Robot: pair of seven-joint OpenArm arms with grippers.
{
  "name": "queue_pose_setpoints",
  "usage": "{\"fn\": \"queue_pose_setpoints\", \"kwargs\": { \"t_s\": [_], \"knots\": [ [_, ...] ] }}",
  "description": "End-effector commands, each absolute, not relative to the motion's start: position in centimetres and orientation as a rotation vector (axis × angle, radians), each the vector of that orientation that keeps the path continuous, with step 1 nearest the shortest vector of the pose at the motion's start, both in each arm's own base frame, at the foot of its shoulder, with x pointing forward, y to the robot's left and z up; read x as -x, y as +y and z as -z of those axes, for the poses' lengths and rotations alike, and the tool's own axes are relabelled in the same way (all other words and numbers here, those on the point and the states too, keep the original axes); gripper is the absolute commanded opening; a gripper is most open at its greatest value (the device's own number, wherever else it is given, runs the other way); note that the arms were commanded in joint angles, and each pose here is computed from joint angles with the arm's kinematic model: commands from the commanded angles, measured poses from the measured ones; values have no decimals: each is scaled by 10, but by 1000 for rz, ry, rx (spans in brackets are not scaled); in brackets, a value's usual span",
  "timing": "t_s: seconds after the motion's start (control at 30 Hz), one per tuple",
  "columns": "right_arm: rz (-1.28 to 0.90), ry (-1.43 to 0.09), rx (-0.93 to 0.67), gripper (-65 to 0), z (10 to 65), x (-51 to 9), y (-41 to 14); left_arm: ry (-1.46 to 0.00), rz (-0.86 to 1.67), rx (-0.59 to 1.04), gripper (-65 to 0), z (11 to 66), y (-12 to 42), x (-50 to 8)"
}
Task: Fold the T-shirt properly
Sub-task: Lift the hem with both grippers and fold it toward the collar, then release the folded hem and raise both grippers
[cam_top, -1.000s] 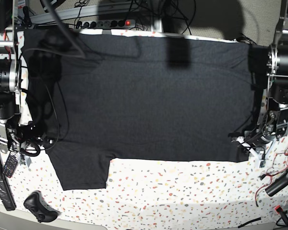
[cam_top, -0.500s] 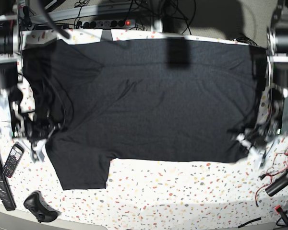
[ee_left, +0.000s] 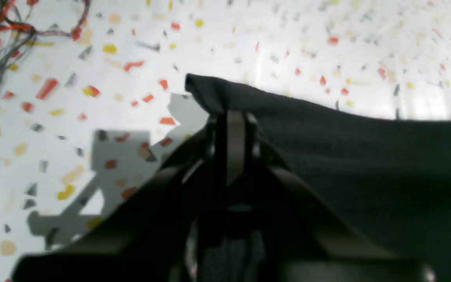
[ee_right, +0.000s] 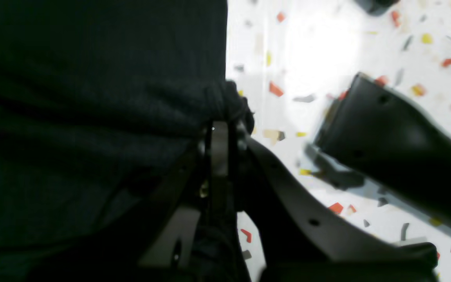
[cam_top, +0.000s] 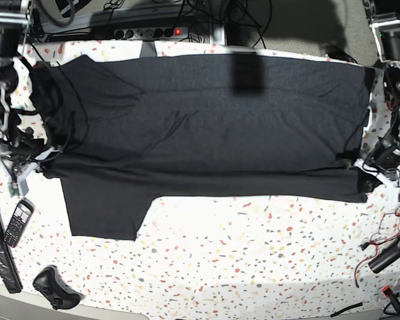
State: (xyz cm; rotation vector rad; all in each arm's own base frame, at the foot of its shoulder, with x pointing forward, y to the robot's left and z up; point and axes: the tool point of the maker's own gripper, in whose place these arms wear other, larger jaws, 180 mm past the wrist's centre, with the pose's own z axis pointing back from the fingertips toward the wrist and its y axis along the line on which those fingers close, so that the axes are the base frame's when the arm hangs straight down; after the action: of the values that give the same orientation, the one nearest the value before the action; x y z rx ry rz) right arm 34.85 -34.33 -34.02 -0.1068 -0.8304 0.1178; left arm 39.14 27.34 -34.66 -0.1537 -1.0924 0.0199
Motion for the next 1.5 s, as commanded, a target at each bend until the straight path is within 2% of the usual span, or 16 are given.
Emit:
{"fn": "queue_pose_setpoints", "kwargs": {
  "t_s": [0.0,0.3,0.7,1.07,1.27,1.3,1.33,1.37,1.43,1.47],
  "knots": [
    [-124,-892,131,-650,318,-354,-351,-1158,-19,140,-650,324,282,-399],
    [-88,-918,140,-650,307,-319,-361,-1175,-52,180,-650,308,296,-387],
    [-29,-938,150,-650,306,-281,-373,-1049,-56,160,-650,353,301,-342],
    [-25,-856,154,-650,324,-255,-379,-1043,-31,125,-650,351,303,-315],
    [-9,-728,151,-650,342,-238,-381,-1002,-23,77,-650,361,312,-298],
    [-8,-721,151,-629,342,-238,-381,-990,-19,71,-650,364,312,-295],
    [-8,-721,150,-562,342,-238,-381,-983,-19,72,-650,365,312,-294],
    [-8,-723,149,-499,342,-238,-381,-979,-20,73,-620,366,312,-294],
    [2,-749,122,-409,338,-244,-377,-974,-20,72,-452,366,312,-293],
    [11,-773,96,-392,334,-249,-374,-976,-20,72,-389,366,312,-294]
  ]
}}
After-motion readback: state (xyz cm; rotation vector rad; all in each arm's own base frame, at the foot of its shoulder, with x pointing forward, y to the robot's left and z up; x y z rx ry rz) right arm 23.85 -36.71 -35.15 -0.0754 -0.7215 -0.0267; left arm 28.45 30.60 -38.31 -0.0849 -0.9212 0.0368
